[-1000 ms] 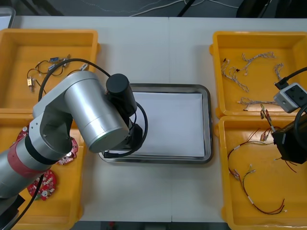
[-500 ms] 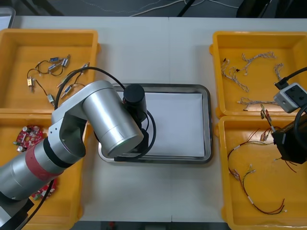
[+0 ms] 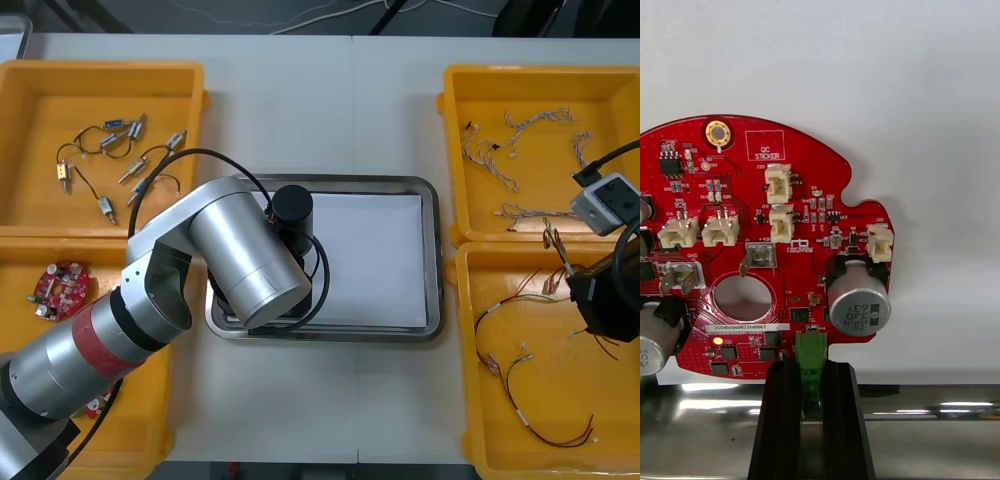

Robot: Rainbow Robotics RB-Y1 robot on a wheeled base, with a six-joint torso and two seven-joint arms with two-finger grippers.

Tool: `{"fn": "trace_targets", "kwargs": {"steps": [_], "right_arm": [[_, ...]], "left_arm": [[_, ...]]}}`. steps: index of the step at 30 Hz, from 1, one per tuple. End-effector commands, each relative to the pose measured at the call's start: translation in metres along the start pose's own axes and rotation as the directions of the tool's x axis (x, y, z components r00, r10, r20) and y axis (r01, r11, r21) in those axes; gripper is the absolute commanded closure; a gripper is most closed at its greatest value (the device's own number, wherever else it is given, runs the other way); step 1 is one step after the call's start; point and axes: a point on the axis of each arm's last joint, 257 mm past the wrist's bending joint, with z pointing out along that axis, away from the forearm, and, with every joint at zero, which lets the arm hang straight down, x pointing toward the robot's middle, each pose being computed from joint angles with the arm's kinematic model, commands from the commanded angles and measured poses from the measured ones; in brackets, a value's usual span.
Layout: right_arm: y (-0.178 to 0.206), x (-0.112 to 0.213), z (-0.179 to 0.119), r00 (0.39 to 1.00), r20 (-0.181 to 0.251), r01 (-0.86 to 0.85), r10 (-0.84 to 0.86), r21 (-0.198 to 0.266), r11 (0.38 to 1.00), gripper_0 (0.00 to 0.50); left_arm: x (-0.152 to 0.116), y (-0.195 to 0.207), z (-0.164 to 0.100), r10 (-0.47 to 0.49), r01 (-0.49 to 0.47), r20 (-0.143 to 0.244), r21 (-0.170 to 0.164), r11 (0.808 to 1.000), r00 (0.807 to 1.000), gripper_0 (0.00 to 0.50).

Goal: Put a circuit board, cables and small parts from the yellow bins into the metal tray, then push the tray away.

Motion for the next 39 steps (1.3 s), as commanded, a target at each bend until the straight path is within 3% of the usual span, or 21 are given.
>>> {"fn": "trace_targets", "kwargs": {"steps": [1,3,6,7,16,20,26,28,33,39], "right_arm": [[-0.003,0.009,0.0,1.0,-0.031,0.003,-0.002,0.016,1.0,0.5],[-0.003,0.009,0.0,1.0,-0.031,0.003,-0.002,0.016,1.0,0.5],[-0.003,0.009,0.0,1.0,-0.031,0.003,-0.002,0.016,1.0,0.5],[-0.003,0.009,0.0,1.0,-0.031,0.003,-0.002,0.016,1.0,0.5],[-0.003,0.009,0.0,1.0,-0.031,0.003,-0.002,0.016,1.0,0.5],[-0.003,0.009,0.0,1.0,-0.031,0.003,-0.002,0.016,1.0,0.5],[-0.003,0.009,0.0,1.0,-0.031,0.003,-0.002,0.016,1.0,0.5],[0.0,0.016,0.005,0.998,-0.055,-0.008,0.008,0.001,1.0,0.5],[-0.001,0.015,0.004,0.999,-0.054,0.004,-0.004,0.006,1.0,0.5],[0.004,0.011,0.005,0.998,-0.049,0.041,-0.042,-0.008,0.999,0.5]], "left_arm": [[-0.012,-0.023,-0.013,0.128,-0.129,0.048,0.031,0.991,0.991,0.5],[-0.012,-0.025,-0.013,0.129,-0.13,0.05,0.034,0.991,0.99,0.495],[-0.012,-0.024,-0.013,0.127,-0.129,0.05,0.033,0.991,0.991,0.34],[-0.012,-0.024,-0.013,0.127,-0.128,0.051,0.032,0.991,0.991,0.224],[-0.013,-0.028,-0.028,0.125,-0.128,0.056,0.061,0.99,0.991,0.019],[-0.013,-0.028,-0.051,0.132,-0.135,0.038,0.094,0.986,0.991,0.0],[-0.018,-0.021,-0.078,0.133,-0.137,0.042,0.126,0.982,0.99,0.0],[-0.026,-0.017,-0.092,0.13,-0.138,0.059,0.15,0.979,0.99,0.0],[-0.042,-0.008,-0.12,0.121,-0.14,0.103,0.204,0.969,0.987,0.0],[-0.06,0.018,-0.138,0.094,-0.123,0.145,0.204,0.971,0.985,0.0]]}}
